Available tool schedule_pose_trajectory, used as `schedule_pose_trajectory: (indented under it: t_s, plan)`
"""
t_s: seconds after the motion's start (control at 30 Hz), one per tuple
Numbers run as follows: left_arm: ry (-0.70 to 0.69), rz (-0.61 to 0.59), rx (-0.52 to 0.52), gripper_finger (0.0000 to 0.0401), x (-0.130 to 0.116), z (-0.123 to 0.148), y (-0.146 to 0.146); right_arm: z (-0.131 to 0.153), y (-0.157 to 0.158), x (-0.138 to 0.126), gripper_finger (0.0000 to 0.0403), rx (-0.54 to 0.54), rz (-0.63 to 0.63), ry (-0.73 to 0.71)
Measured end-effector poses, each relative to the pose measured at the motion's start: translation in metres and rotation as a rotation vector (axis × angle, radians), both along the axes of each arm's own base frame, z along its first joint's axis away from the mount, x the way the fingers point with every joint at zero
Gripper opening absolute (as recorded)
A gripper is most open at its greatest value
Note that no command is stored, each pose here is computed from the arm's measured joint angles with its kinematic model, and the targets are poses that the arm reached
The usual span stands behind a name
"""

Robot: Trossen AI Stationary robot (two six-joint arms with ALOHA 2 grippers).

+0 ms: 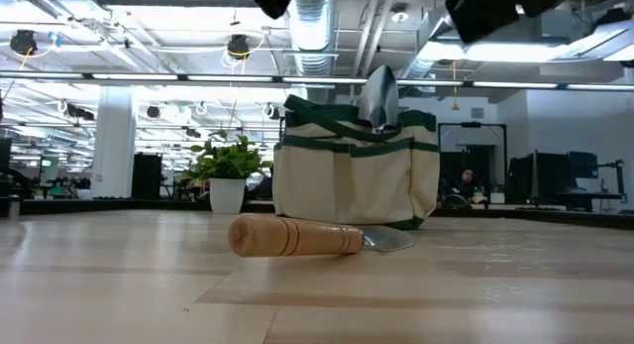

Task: Pick & Place Garden tools in Gardening bag
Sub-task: Put the trowel into the gardening bag

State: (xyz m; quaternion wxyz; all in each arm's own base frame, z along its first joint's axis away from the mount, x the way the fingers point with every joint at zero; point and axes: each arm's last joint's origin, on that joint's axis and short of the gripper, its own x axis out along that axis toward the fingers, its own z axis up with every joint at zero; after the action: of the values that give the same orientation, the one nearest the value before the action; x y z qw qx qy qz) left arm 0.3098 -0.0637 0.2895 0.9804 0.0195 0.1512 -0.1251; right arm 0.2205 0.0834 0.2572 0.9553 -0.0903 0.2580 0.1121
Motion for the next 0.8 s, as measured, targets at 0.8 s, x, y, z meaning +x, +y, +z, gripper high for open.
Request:
schedule_pose_trajectory:
  t_s: [0.8]
  plan:
    - [-0.132, -0.059, -0.069, 0.0001, -0.088, -0.086, -0.032, -0.062, 0.047, 0.027, 0.0000, 0.141, -0.161, 0.053]
